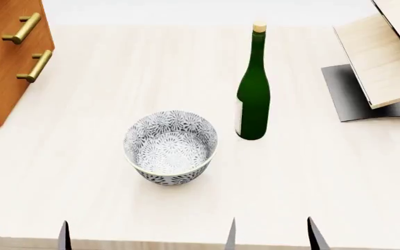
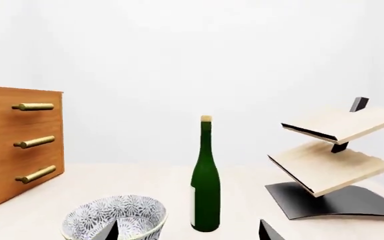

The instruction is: Put the wine bottle on the wine rack.

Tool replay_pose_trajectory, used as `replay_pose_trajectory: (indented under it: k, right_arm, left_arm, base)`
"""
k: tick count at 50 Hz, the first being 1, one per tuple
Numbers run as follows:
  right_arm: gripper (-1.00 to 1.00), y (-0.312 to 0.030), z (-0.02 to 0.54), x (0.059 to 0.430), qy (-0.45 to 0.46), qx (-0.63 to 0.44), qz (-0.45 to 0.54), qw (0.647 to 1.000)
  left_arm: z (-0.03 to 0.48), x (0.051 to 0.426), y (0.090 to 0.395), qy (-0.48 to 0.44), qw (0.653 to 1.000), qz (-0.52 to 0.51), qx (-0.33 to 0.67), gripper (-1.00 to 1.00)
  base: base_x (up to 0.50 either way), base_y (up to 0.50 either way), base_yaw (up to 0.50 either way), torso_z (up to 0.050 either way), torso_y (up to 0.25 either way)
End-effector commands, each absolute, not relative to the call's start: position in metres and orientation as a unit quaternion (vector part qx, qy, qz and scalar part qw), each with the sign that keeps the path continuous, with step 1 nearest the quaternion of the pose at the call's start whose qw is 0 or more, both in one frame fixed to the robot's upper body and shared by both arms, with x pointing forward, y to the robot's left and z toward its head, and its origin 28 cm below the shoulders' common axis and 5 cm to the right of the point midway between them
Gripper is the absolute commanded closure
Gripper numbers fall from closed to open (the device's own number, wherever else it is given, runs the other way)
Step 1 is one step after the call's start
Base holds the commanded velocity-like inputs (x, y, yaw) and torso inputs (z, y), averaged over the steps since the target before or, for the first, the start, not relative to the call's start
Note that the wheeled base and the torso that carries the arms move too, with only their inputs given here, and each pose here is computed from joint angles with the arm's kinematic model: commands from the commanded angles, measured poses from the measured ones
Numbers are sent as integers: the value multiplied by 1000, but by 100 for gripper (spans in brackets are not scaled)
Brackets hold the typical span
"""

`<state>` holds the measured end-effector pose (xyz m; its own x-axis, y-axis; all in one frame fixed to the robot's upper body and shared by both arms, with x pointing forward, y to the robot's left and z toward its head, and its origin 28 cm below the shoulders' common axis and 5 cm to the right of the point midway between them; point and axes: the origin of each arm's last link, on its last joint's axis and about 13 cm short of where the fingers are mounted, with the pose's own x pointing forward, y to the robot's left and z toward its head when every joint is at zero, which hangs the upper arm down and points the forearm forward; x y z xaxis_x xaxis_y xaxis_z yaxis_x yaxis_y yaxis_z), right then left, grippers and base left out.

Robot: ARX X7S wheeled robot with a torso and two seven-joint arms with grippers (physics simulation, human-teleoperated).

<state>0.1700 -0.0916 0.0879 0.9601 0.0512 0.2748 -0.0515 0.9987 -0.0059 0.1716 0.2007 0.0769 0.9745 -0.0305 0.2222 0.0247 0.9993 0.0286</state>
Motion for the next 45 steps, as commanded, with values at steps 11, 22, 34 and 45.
replay_pose_trajectory:
  k: [11, 22, 34, 45]
  right_arm:
    - [-100, -90, 139, 125, -295, 34, 45, 954]
    - [-100, -88, 138, 123, -317, 27, 47, 947]
    - [-100, -88, 136, 127, -307, 23, 49, 950]
    - [-100, -88, 135, 126, -304, 23, 49, 951]
  left_arm:
    - [131, 125, 201, -254, 967, -1, 11, -100]
    - [134, 121, 202, -277, 961, 6, 7, -100]
    - [133, 122, 202, -274, 962, 0, 9, -100]
    - [132, 122, 201, -269, 963, -4, 13, -100]
  base:
    - [0, 0, 0, 0, 0]
    - [0, 0, 0, 0, 0]
    - [44, 0, 0, 0, 0]
    - [136, 0, 0, 0, 0]
